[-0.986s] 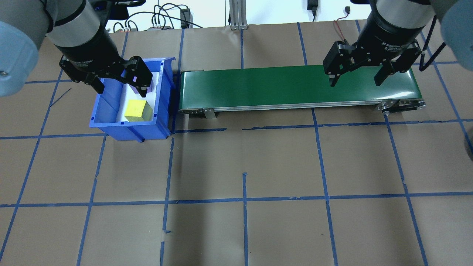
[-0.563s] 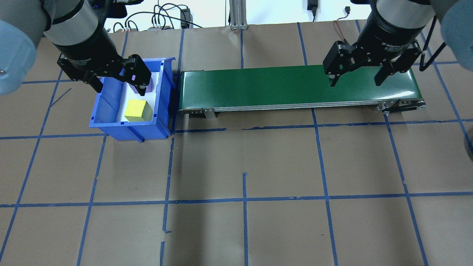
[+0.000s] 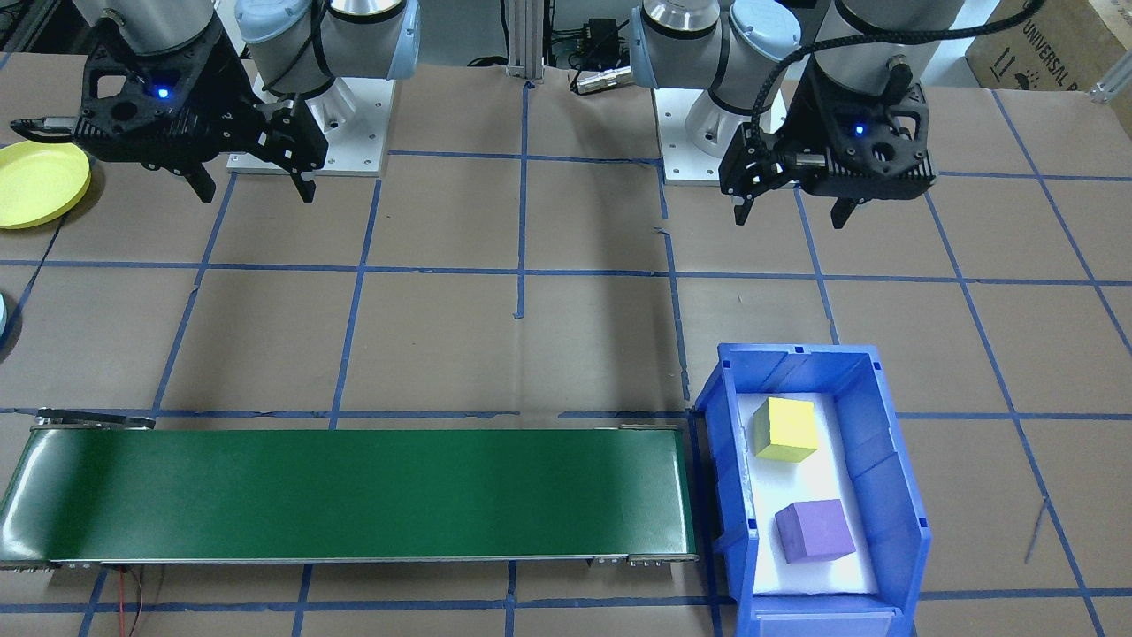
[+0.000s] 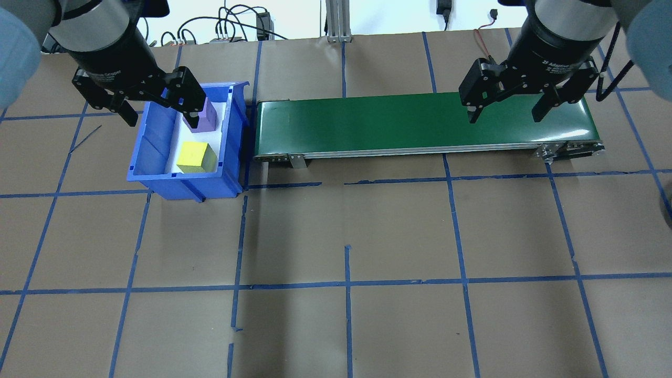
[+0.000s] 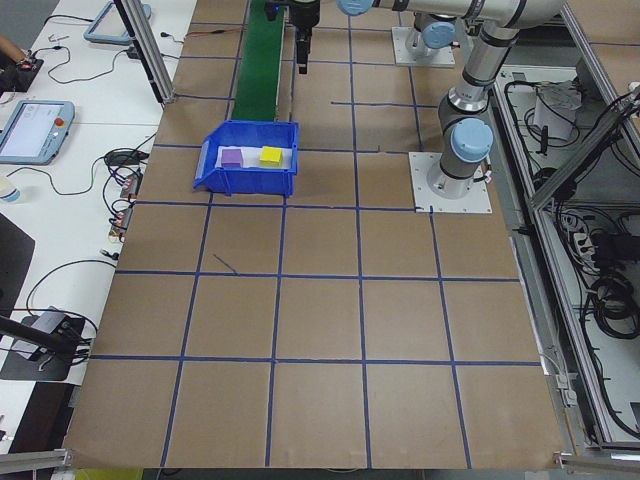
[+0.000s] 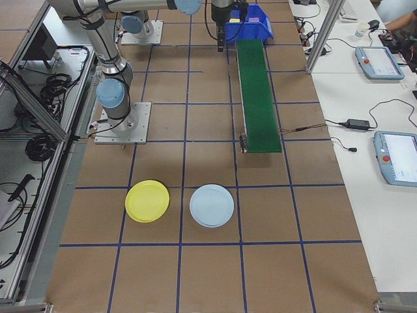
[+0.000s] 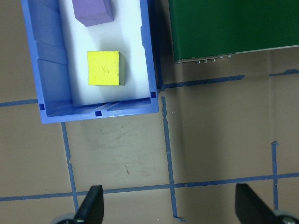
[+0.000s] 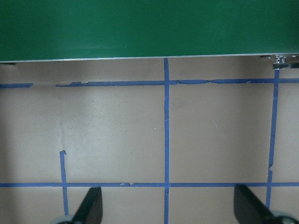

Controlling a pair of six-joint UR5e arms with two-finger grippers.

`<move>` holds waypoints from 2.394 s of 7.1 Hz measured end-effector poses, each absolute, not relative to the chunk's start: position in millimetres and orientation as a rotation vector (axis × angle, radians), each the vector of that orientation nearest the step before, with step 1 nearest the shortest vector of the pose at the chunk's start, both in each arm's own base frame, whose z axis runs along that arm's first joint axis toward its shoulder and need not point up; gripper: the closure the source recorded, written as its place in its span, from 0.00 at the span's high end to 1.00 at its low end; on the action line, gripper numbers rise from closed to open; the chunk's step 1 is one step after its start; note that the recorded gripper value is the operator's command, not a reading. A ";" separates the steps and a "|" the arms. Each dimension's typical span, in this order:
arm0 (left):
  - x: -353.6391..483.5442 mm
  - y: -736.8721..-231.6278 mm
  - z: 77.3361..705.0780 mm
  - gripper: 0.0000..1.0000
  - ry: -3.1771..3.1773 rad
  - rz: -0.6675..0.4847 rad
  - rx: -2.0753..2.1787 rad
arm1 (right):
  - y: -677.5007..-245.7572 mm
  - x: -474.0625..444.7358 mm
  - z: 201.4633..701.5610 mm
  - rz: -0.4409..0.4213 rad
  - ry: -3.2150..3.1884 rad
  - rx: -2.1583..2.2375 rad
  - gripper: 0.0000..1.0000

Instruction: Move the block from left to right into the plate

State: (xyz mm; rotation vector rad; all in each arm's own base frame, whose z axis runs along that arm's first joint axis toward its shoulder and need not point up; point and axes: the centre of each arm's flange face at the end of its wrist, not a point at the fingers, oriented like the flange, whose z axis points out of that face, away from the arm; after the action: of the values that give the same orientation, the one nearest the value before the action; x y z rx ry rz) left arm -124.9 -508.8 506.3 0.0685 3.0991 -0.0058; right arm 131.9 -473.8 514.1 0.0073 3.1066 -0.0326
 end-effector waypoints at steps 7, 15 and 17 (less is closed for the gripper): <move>-39.7 -712.9 344.3 1.00 3.120 -0.038 -0.011 | -473.7 131.9 513.7 -0.031 3.107 0.007 1.00; -34.3 -731.5 209.9 0.52 3.132 -0.029 -0.032 | -471.5 131.6 511.3 -0.020 3.108 0.008 1.00; -33.9 -735.0 240.0 0.52 3.125 -0.110 -0.027 | -471.1 131.6 511.4 -0.016 3.107 0.014 1.00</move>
State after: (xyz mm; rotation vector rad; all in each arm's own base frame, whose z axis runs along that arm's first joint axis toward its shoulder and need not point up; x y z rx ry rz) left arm -33.9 -735.0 240.0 -0.0272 3.1251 -0.1099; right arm 131.6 -471.1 511.4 0.0139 3.1074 -0.0160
